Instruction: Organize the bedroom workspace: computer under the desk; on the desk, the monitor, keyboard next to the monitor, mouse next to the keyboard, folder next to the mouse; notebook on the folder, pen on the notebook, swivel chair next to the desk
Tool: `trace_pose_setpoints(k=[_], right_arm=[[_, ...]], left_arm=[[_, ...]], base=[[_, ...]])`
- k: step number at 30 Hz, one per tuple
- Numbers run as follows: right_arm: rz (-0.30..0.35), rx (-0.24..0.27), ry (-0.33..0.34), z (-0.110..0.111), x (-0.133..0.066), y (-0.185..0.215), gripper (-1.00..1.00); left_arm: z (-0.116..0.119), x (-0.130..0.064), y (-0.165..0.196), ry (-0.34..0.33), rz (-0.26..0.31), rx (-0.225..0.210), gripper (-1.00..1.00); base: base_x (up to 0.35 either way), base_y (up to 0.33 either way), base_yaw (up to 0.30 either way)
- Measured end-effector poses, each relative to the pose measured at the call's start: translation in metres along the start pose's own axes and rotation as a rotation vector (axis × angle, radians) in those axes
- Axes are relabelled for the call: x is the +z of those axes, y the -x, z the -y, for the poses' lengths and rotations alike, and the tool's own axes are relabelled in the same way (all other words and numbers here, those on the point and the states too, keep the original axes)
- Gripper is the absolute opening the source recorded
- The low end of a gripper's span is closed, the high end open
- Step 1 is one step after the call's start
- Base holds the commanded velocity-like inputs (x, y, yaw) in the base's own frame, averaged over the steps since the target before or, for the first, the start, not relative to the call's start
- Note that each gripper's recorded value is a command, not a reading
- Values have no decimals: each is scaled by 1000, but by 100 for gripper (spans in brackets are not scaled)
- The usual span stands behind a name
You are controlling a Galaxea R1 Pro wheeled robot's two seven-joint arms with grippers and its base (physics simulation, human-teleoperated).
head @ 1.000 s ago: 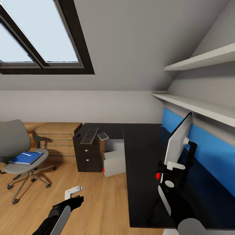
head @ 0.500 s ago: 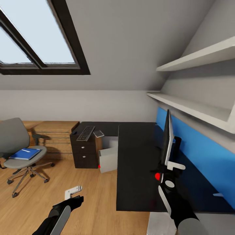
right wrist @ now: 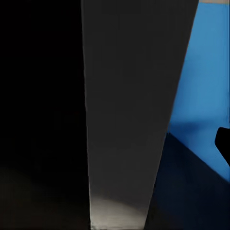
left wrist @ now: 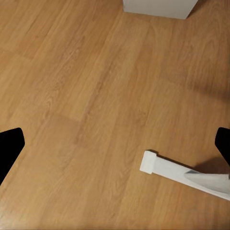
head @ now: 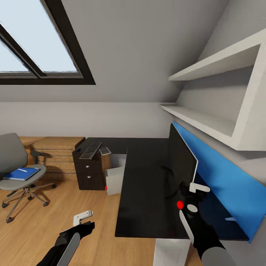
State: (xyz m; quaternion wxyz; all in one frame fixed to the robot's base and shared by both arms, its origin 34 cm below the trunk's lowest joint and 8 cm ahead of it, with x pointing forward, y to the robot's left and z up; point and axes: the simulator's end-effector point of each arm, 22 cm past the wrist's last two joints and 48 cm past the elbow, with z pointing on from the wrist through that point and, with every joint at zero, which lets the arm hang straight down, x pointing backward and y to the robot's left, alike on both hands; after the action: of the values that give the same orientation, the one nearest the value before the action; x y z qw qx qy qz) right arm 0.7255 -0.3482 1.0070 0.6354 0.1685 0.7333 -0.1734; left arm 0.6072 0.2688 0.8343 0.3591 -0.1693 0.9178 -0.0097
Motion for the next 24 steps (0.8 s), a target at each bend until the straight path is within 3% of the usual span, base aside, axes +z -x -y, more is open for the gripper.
trace_pose_setpoints(k=[24], right_arm=[[9, 3, 11, -3, 0, 3, 100]], left_arm=[[0, 0, 0, 0, 0, 1, 100]], base=[[0, -4, 0]])
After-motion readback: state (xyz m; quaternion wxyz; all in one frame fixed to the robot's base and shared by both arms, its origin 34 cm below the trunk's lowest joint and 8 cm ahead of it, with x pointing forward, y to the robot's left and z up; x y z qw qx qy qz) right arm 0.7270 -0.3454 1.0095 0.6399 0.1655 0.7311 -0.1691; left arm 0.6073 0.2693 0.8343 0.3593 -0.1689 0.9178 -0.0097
